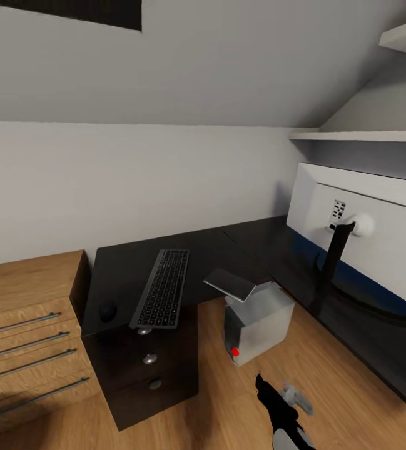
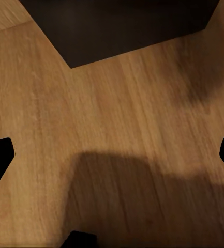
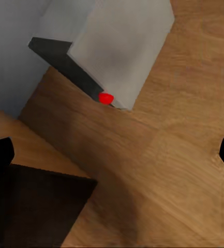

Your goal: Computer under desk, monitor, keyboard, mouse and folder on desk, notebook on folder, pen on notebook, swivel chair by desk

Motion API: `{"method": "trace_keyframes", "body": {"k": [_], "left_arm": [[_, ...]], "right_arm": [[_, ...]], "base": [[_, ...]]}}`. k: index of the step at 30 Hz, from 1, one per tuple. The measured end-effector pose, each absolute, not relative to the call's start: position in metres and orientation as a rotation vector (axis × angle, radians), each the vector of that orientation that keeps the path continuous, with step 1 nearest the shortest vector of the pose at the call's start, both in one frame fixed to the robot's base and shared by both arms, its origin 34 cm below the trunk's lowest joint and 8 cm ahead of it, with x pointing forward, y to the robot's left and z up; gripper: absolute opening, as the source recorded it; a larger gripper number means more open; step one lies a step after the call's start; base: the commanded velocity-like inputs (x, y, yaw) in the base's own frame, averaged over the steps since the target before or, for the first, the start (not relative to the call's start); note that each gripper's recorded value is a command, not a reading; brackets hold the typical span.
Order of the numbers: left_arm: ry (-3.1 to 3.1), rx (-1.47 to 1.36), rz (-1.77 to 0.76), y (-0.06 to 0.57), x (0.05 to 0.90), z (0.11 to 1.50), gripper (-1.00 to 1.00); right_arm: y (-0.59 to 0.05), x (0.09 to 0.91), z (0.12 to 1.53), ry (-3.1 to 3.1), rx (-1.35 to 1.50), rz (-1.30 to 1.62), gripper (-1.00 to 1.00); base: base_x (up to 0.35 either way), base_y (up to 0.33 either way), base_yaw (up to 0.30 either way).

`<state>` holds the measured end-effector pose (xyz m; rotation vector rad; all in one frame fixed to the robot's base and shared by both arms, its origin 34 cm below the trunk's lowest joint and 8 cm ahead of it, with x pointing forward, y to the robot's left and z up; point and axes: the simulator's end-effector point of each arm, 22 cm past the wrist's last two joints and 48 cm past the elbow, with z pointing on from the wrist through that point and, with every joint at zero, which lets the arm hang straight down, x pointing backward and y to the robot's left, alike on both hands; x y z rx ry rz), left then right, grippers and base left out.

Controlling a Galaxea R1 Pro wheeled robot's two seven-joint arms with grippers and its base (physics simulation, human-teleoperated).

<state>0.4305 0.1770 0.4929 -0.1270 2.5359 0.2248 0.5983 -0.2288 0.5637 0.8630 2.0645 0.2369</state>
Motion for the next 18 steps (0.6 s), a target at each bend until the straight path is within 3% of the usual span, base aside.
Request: {"method": "trace_keyframes", "body": {"k": [7, 18], "left_arm": [[2.555, -0.137, 0.251, 0.186, 0.425, 0.499, 1.00], [2.649, -0.271, 0.303, 0.234, 0.380, 0.478, 1.00]], "right_arm": [[-0.262, 0.540, 0.522, 2.181, 0.345, -0.114, 1.00], [-0.281, 0.495, 0.514, 2.228, 0.167, -0.207, 1.00]], "base": [[0.000, 0.000, 0.000], [0.000, 0.000, 0.000]]}}
